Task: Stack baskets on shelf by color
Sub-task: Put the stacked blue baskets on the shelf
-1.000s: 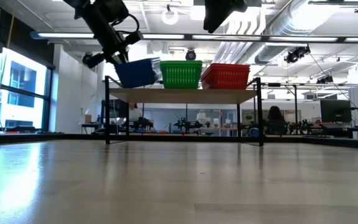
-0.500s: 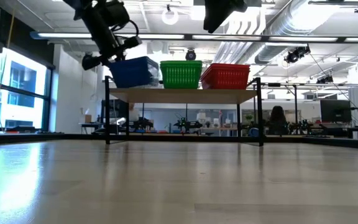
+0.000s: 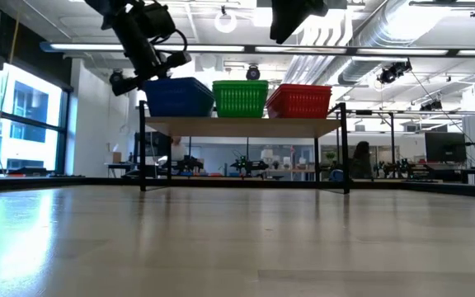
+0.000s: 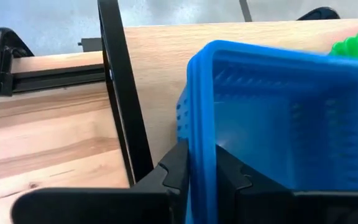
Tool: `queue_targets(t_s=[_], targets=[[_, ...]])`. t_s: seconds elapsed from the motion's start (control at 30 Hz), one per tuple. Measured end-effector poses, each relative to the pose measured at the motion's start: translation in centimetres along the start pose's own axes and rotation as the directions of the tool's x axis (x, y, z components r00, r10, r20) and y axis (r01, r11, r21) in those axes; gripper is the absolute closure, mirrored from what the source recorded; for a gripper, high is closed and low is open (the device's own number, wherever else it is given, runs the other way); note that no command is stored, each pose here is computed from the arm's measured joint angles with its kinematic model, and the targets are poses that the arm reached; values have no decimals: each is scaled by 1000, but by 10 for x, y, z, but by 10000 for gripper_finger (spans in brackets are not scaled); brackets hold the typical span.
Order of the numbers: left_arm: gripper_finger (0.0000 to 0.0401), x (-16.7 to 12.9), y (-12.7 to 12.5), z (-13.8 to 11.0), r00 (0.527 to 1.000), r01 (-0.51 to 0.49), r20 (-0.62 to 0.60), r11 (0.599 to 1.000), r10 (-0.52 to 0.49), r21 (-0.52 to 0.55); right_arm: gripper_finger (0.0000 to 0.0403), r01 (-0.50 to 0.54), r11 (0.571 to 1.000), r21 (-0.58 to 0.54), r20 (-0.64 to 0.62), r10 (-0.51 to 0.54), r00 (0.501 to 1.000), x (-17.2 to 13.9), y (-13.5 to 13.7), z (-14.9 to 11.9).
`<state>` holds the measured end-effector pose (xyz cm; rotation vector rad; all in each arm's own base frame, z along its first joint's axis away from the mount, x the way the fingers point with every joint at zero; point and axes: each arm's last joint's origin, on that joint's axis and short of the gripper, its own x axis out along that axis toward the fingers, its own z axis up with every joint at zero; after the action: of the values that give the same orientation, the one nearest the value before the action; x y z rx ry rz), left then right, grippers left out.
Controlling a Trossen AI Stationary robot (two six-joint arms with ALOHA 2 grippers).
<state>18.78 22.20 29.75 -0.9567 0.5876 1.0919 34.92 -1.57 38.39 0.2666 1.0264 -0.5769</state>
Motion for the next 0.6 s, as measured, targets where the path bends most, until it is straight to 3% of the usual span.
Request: queue_targets(t_s=[0.6], targets=[[303,-10,-4,5,995,83,53,995,-86,50,319,1,1000,1,1,-1,1000,0,0,0]])
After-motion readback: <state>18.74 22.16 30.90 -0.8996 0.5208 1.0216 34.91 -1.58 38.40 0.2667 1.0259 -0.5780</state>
